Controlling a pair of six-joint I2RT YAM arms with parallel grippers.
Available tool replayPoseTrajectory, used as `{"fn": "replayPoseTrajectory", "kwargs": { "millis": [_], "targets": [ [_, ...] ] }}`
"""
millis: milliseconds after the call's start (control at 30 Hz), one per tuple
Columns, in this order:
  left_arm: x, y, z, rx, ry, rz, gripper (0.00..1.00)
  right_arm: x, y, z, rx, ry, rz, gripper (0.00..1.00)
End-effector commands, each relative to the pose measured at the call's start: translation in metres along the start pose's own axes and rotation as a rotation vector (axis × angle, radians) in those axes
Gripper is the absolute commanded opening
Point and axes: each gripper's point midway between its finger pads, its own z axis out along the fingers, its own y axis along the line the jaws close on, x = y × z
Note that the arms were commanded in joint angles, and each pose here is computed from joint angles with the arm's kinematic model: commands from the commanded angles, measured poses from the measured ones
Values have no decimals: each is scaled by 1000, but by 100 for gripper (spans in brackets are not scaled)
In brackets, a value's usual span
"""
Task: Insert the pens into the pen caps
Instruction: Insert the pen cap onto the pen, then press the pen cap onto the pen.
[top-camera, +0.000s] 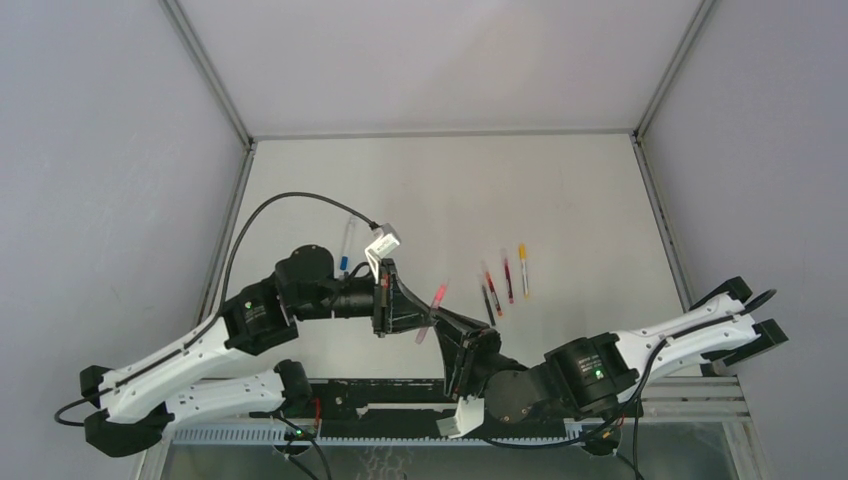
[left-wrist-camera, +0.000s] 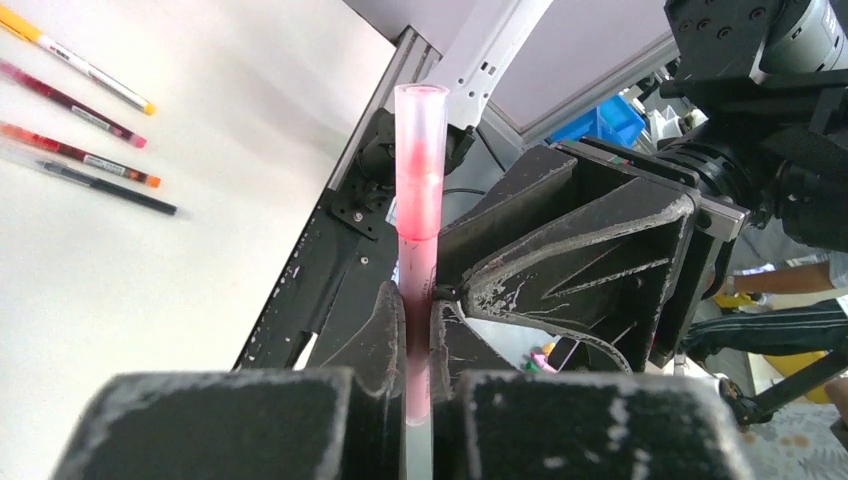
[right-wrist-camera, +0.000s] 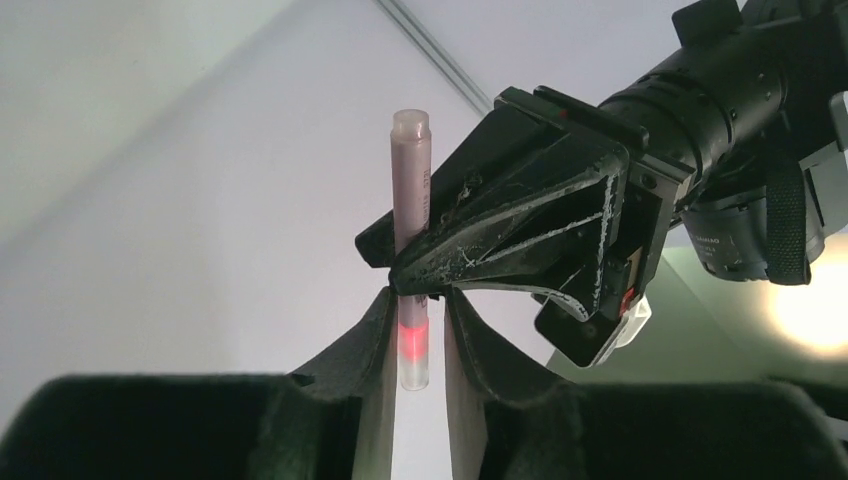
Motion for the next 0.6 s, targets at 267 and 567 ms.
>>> {"fn": "replayPoseTrajectory", "kwargs": {
  "millis": [267,567],
  "targets": [
    [-54,4,-1,-31,-274,39,0,-3,-20,-16,126,-62,126,30],
    [-80,20,-39,-152,-499,107,0,1,-39,-37,394,-332,1000,29]
  ]
}}
